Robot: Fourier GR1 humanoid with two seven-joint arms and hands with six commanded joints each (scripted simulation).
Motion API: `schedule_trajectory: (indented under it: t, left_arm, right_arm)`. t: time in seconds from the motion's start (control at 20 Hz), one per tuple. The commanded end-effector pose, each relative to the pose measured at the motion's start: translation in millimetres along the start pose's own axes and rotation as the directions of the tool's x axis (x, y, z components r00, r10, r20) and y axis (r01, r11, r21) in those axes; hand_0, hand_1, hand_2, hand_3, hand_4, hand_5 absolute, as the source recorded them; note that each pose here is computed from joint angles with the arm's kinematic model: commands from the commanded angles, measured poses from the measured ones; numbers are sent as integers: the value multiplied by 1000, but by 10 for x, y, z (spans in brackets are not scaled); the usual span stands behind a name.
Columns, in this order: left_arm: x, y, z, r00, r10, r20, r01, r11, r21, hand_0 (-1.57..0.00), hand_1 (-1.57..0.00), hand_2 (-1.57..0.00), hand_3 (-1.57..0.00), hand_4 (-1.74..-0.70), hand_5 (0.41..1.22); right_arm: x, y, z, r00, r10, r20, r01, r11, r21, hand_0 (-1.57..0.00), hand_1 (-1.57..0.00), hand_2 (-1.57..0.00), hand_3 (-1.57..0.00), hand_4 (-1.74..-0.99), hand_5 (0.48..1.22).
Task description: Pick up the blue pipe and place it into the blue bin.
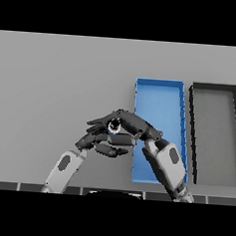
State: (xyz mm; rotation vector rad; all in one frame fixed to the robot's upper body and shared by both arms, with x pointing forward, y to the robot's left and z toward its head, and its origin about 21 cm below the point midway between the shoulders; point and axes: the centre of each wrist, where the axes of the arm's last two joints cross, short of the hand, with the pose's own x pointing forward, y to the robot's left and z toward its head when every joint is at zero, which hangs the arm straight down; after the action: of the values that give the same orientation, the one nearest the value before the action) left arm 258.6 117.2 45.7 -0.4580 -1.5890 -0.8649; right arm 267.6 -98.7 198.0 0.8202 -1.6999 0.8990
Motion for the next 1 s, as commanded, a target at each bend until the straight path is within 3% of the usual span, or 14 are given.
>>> schedule_trajectory:
  t: [0.0, 0.3, 0.5, 0.65, 0.85, 0.95]
  left_arm:
    - [-19, -1, 15, 1000, -1, -2, 1, 1000, 2, -16, -14, -14, -12, -913, 470]
    - [7, 18, -4, 1000, 11, -26, -11, 1000, -14, -3, -3, -3, -3, -906, 437]
    - [-27, 17, 9, 998, -1, -59, 1, 1000, -4, -1, -1, -1, 0, -898, 430]
    - [22, 58, 43, 999, 1, -32, -1, 1000, -4, 0, 0, 0, 0, -890, 421]
    - [-4, 67, 34, 999, -26, -38, 26, 1000, -5, 1, 1, 1, 1, -877, 412]
    - [-36, 50, 67, 998, -36, -42, 36, 999, -1, 1, 1, 1, 1, -871, 415]
  right_arm:
    - [89, -28, 4, 999, -31, 21, 31, 1000, -2, -1571, -1571, -1571, -1571, -1741, 1221]
    - [787, -477, -99, 982, -58, 178, 58, 998, 4, -1571, -1571, -1571, -1571, -1741, 1221]
    - [1156, -846, -50, 975, 49, 216, 5, 970, -242, -1571, -1571, -1571, -1571, -1741, 1221]
    - [1142, -1182, 39, 987, 51, 154, 9, 932, -362, -1571, -1571, -1571, -1571, -1741, 1221]
    - [871, -1592, 343, 998, 56, 33, -32, 864, -503, -1571, -1571, -1571, -1571, -1741, 1221]
    - [691, -1655, 546, 1000, 4, -2, -4, 834, -552, -1571, -1571, -1571, -1571, -1741, 1221]
